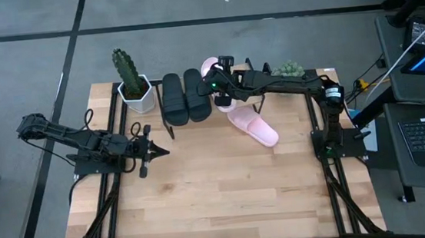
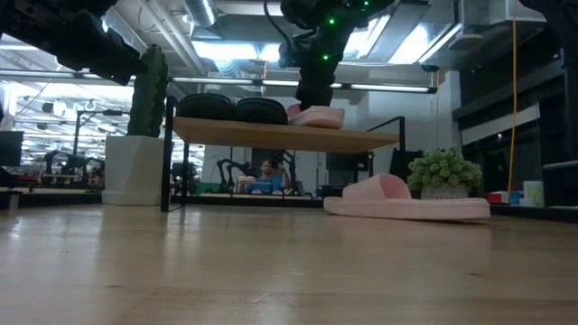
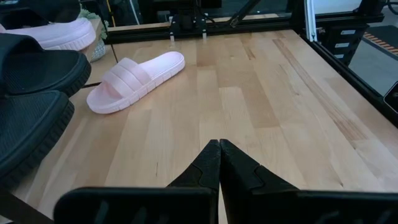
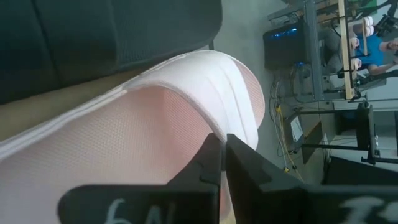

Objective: Pick and place slides into the shelf
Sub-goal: Put the bottom pink slide on the shelf, then put the pink slide on the shelf

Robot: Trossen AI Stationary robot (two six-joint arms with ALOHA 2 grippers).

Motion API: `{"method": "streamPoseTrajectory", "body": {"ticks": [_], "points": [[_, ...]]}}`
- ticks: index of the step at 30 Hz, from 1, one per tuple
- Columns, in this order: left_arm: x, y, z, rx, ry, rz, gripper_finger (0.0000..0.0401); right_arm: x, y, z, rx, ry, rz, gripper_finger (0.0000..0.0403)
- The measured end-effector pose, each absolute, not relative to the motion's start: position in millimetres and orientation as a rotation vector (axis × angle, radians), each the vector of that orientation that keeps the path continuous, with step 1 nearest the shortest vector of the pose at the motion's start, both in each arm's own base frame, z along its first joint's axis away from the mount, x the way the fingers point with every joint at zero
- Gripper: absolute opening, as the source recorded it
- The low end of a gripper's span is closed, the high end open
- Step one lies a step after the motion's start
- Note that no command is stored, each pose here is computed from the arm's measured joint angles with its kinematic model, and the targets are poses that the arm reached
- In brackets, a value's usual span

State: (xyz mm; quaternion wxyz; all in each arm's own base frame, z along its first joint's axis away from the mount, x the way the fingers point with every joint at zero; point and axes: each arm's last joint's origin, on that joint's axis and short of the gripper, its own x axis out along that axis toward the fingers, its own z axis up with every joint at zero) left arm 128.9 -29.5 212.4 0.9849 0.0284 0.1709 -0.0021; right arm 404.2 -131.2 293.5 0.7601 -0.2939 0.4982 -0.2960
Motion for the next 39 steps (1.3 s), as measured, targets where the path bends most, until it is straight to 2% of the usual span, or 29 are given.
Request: {"method": "streamPoseTrajectory", "body": {"ticks": [9,29,39], "points": [[129,-29,212,0.057,0.344,-0.004,0.0000,405,-130,294,-0.615,1.063,-0.657,0.0031],[129,-30,212,0.058,0.345,-0.005,0.0000,408,-129,295,-0.609,1.027,-0.608,0.0114],[129,-30,212,0.058,0.345,-0.005,0.0000,406,-112,324,-0.640,1.020,-0.572,0.0140]]}}
